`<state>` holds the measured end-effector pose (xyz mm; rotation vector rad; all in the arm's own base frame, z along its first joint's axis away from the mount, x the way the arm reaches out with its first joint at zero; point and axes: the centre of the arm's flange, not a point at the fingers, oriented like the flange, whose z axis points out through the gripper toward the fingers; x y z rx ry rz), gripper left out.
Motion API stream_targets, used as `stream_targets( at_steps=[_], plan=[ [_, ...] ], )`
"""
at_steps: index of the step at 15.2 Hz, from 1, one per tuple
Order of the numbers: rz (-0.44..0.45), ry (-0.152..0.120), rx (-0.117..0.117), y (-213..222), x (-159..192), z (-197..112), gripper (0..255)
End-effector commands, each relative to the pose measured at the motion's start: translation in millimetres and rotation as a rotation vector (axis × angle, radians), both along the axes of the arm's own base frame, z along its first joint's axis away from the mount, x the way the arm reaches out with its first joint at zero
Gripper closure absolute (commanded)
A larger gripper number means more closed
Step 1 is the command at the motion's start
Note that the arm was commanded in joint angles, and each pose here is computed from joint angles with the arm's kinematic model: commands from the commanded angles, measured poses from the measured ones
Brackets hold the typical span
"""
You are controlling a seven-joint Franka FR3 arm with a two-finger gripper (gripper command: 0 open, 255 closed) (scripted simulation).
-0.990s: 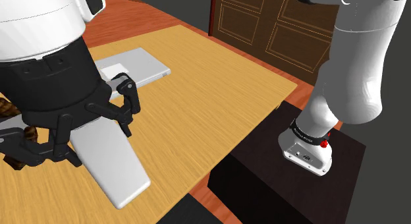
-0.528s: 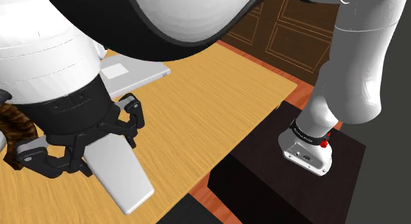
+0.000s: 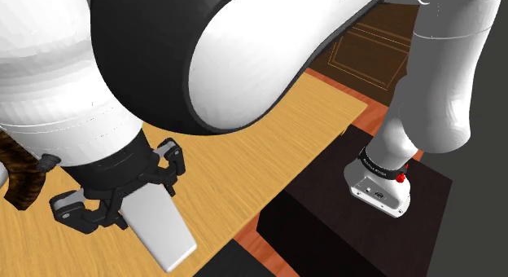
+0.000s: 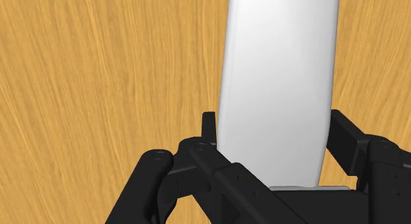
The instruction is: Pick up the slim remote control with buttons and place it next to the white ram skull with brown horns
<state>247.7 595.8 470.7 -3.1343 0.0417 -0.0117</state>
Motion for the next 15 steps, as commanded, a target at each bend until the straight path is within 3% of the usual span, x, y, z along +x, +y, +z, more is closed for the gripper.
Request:
stream_targets(
  at_steps=[1,15],
  plan=[
    [0.0,0.0,0.001,0.2,0.1,-10.2,255],
    [0.0,0.0,0.001,0.2,0.1,-84.1,255]
  ],
)
